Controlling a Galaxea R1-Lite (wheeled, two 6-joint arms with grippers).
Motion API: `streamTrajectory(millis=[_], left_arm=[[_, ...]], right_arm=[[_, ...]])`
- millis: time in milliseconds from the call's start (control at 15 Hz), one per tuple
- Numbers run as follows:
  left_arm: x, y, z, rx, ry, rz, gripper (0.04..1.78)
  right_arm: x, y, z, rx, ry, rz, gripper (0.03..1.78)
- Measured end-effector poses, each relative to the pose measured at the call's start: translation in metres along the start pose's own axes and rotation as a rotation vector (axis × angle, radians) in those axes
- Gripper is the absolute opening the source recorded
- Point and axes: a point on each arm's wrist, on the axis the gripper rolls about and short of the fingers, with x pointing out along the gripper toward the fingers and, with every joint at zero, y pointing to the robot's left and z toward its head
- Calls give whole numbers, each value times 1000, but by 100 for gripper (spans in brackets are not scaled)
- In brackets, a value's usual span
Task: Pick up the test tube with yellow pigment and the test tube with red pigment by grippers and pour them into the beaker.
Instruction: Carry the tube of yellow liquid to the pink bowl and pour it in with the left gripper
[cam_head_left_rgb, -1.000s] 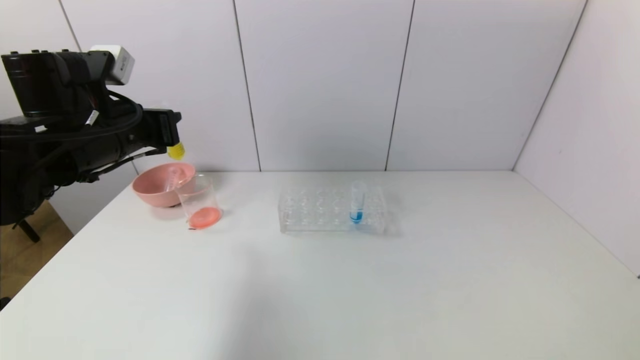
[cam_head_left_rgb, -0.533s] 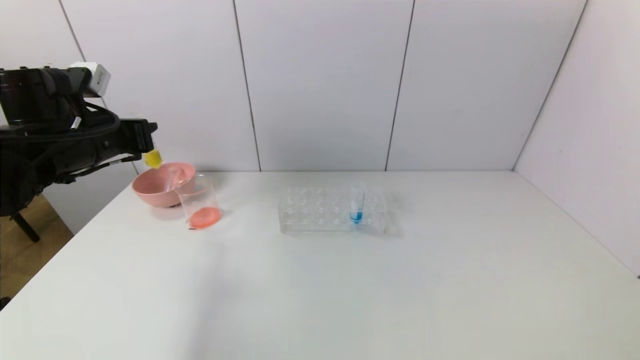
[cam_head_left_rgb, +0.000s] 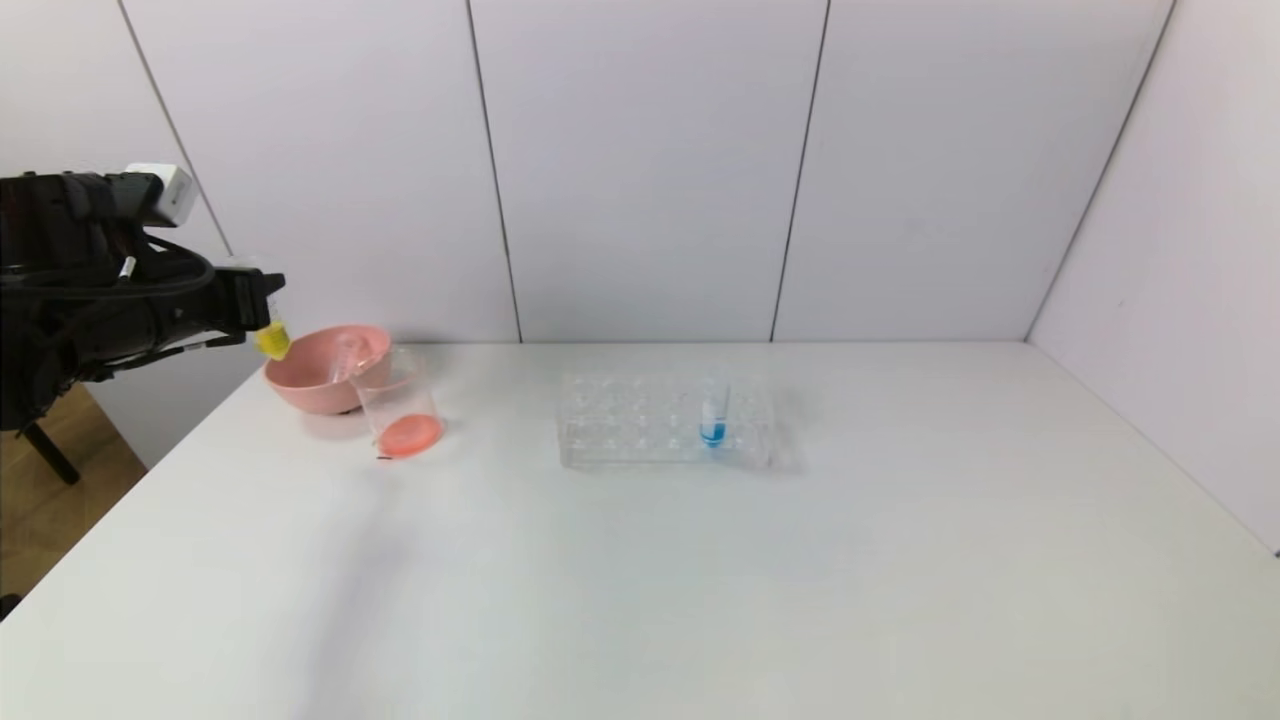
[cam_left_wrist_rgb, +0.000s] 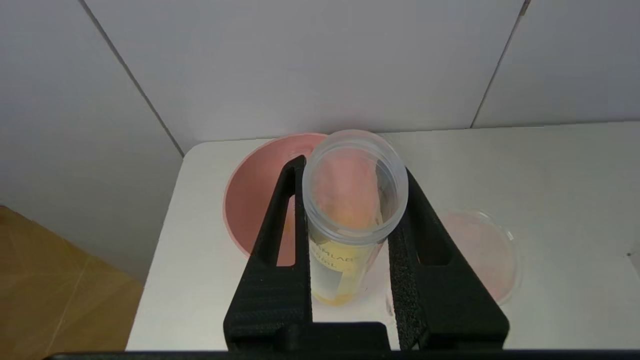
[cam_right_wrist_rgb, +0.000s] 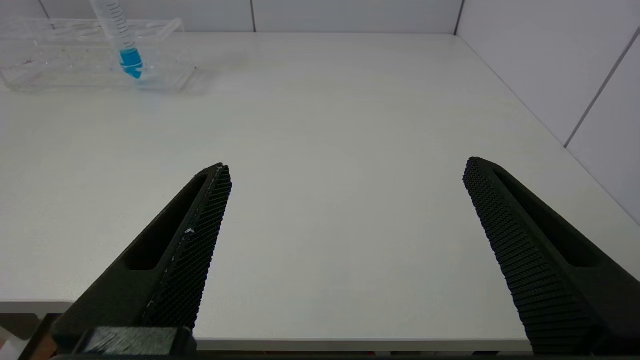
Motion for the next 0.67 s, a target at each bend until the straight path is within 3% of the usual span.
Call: streamTrajectory(millis=[667], left_arm=[[21,34,-26,173,57,-82,45]], right_arm=[[0,0,0,0,0,0,170]])
